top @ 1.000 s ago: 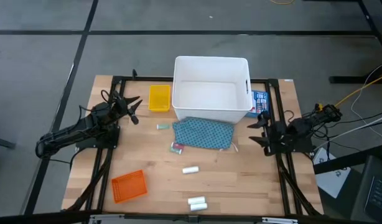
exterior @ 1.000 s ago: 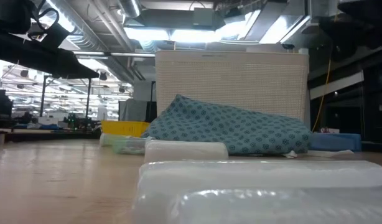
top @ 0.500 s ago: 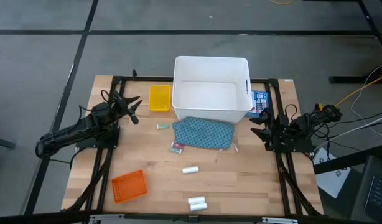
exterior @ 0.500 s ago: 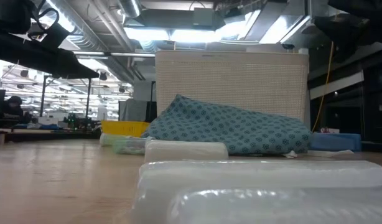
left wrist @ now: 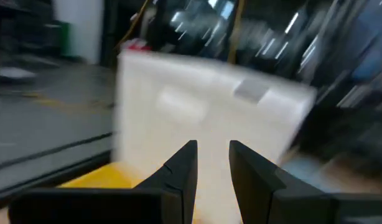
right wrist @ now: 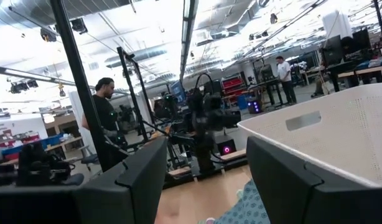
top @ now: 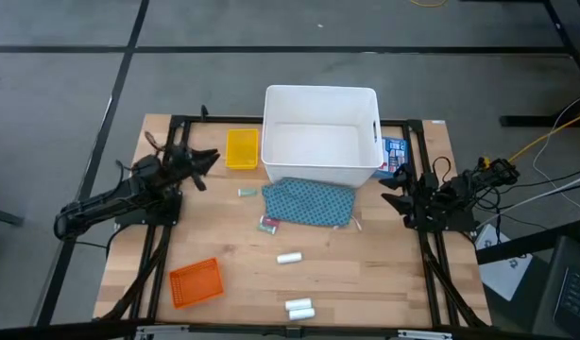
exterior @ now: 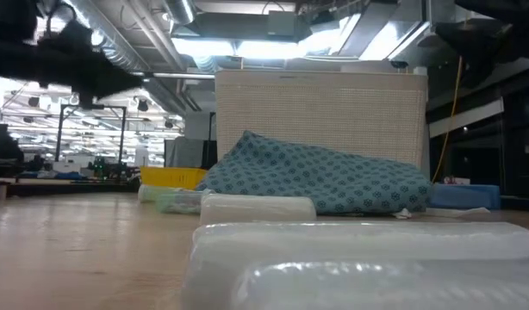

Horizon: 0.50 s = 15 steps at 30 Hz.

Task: Pick & place medical supplies in basket/bin
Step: Put the top white gauze into the orange bin

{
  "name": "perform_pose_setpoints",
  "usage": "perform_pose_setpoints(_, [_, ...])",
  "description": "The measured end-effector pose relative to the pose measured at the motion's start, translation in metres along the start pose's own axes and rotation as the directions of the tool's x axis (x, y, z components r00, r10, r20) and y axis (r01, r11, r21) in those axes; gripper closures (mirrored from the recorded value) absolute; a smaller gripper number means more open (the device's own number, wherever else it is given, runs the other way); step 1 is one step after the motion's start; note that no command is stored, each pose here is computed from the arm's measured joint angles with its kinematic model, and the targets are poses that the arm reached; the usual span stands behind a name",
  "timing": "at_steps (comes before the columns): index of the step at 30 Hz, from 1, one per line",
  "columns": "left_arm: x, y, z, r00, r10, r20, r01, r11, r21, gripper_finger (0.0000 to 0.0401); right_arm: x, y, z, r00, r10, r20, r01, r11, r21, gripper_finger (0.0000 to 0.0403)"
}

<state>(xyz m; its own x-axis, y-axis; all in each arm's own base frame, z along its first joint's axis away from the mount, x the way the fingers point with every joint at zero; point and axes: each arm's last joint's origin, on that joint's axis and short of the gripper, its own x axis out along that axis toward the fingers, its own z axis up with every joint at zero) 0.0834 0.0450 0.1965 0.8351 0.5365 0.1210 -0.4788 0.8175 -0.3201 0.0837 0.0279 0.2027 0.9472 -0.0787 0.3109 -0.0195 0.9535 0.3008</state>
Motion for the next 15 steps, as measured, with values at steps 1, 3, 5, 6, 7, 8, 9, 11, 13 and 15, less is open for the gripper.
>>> perform_pose_setpoints(1, [0.0, -0.002, 0.005, 0.998, -0.037, 0.05, 0.04, 0.997, -0.062, 0.0313, 0.0, 0.0, 0.0, 1.0, -0.001, 0.003, 0.001, 1.0, 0.002, 0.0179])
perform_pose_setpoints(3, [-0.002, -0.006, 0.017, 0.983, -0.074, 0.17, 0.099, 0.984, -0.146, 0.0313, 0.0, 0.0, 0.001, 1.0, -0.017, 0.007, 0.017, 1.0, 0.003, 0.0179])
perform_pose_setpoints(5, [-0.005, -0.009, 0.03, 0.947, -0.079, 0.311, 0.15, 0.966, -0.211, 0.0313, 0.0, -0.001, 0.001, 0.999, -0.041, 0.012, 0.041, 0.999, 0.002, 0.0179])
perform_pose_setpoints(6, [-0.007, -0.01, 0.036, 0.924, -0.075, 0.375, 0.175, 0.955, -0.24, 0.0313, 0.0, -0.001, 0.001, 0.999, -0.053, 0.013, 0.053, 0.999, -0.005, 0.0179])
perform_pose_setpoints(7, [-0.01, -0.011, 0.041, 0.899, -0.074, 0.431, 0.208, 0.939, -0.273, 0.0313, 0.0, -0.002, 0.001, 0.998, -0.064, 0.014, 0.064, 0.998, -0.018, 0.0179])
perform_pose_setpoints(8, [-0.012, -0.012, 0.046, 0.871, -0.079, 0.485, 0.251, 0.92, -0.3, 0.0313, 0.0, -0.002, 0.001, 0.997, -0.072, 0.015, 0.073, 0.997, -0.028, 0.0179])
perform_pose_setpoints(9, [-0.016, -0.013, 0.051, 0.84, -0.087, 0.536, 0.294, 0.903, -0.313, 0.0313, 0.0, -0.002, 0.001, 0.997, -0.078, 0.016, 0.079, 0.996, -0.042, 0.0179])
perform_pose_setpoints(11, [-0.02, -0.015, 0.058, 0.79, -0.108, 0.604, 0.35, 0.888, -0.298, 0.0313, 0.0, -0.002, 0.001, 0.997, -0.079, 0.016, 0.08, 0.994, -0.075, 0.0179])
perform_pose_setpoints(13, [-0.023, -0.017, 0.061, 0.758, -0.169, 0.629, 0.402, 0.881, -0.249, 0.0313, 0.0, -0.002, 0.001, 0.997, -0.078, 0.015, 0.079, 0.993, -0.09, 0.0179])
perform_pose_setpoints(15, [-0.026, -0.019, 0.063, 0.732, -0.219, 0.645, 0.448, 0.868, -0.214, 0.0313, 0.0, -0.002, 0.001, 0.997, -0.078, 0.016, 0.079, 0.992, -0.093, 0.0179])
